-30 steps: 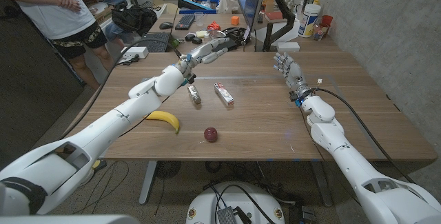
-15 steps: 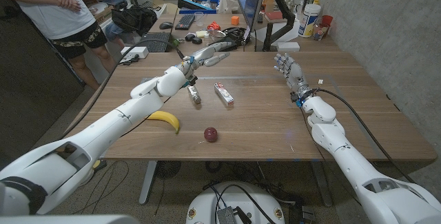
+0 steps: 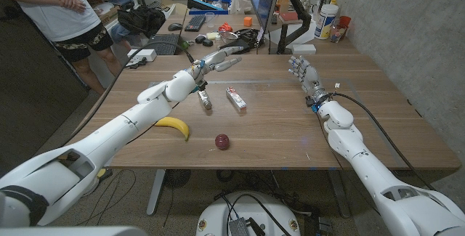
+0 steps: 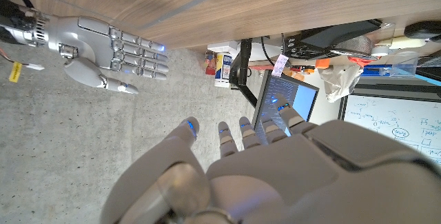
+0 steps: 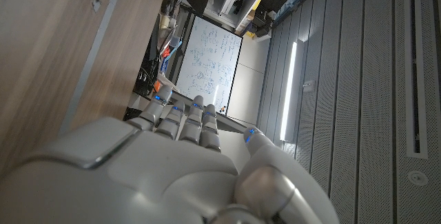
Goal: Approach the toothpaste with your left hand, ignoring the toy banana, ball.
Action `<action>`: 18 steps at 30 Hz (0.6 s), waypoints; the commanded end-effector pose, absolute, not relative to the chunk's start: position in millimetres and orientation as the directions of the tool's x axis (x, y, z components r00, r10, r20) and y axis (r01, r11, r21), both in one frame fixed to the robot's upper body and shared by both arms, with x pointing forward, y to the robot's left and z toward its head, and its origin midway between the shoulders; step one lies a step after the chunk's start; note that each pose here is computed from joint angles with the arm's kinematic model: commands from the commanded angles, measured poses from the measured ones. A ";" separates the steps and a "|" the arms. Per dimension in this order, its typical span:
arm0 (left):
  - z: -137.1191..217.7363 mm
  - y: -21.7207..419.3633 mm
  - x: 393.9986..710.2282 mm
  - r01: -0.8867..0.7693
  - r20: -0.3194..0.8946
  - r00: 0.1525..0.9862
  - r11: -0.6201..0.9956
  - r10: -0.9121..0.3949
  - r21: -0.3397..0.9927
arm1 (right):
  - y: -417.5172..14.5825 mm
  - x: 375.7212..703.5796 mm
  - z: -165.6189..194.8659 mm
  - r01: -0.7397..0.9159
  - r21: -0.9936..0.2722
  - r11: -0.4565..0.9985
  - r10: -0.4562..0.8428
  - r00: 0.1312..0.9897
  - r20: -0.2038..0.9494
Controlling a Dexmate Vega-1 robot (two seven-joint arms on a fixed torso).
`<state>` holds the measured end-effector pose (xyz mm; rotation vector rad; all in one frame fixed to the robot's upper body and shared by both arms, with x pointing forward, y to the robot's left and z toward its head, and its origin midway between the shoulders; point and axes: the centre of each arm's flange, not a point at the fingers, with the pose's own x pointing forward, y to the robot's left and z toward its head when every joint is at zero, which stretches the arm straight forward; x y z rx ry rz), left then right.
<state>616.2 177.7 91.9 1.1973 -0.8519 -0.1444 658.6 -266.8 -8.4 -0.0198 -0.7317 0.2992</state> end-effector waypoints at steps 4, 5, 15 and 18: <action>88.2 183.0 620.3 -0.319 0.479 0.708 0.371 -0.518 0.872 | -260.9 659.9 -7.4 -0.260 -0.128 0.957 0.279 0.703 0.654; 88.0 183.1 620.4 -0.319 0.478 0.709 0.369 -0.519 0.873 | -260.8 659.8 -7.4 -0.260 -0.128 0.957 0.279 0.703 0.654; 85.5 183.0 621.7 -0.316 0.467 0.715 0.355 -0.521 0.880 | -260.5 659.2 -8.2 -0.258 -0.129 0.958 0.278 0.704 0.653; 84.6 183.0 622.1 -0.315 0.464 0.716 0.352 -0.521 0.882 | -260.3 659.4 -8.2 -0.258 -0.129 0.958 0.278 0.705 0.653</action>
